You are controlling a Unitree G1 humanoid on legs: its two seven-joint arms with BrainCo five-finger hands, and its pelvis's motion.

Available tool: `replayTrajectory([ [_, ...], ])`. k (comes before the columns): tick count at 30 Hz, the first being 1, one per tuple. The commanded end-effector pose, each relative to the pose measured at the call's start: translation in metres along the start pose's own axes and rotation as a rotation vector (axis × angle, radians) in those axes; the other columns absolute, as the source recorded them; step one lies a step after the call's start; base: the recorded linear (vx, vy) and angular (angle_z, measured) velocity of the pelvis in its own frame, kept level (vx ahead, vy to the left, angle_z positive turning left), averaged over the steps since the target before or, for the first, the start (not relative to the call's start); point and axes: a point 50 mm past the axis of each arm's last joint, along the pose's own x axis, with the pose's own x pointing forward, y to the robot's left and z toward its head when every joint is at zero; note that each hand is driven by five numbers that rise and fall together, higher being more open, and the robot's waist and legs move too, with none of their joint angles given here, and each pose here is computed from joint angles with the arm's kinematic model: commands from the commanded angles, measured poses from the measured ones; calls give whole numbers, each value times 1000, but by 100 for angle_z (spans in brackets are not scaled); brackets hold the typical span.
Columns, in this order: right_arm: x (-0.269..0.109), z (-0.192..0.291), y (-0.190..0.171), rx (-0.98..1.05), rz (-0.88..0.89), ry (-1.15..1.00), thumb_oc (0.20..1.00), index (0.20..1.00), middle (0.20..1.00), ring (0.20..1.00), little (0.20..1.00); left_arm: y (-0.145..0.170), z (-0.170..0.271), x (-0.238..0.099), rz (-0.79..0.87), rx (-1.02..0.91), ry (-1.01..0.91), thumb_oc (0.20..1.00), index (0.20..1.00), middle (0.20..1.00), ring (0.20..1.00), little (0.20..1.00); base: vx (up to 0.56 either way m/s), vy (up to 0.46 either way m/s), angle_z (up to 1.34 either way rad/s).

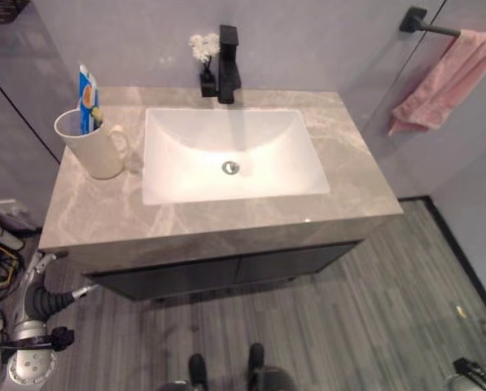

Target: Put brush and paste in cup on sink, flatten towel.

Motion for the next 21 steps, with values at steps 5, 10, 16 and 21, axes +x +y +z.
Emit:
replayTrajectory([
  [5,-39,-15,62,34,464,207,1000,1000,1000,1000,1000,-31,58,5,-92,-183,-250,1000,1000,1000,1000,1000,66,-76,1],
  [10,-113,-5,121,-327,1004,22,1000,1000,1000,1000,1000,-39,74,7,-127,-296,-287,1000,1000,1000,1000,1000,80,-137,35],
  [16,-124,-1,124,-283,1017,-30,1000,1000,1000,1000,1000,-21,84,16,-94,-282,-355,1000,1000,1000,1000,1000,45,-46,84],
  [21,-131,-11,122,-220,1008,94,1000,1000,1000,1000,1000,-17,91,13,-65,-348,-378,1000,1000,1000,1000,1000,54,56,69],
])
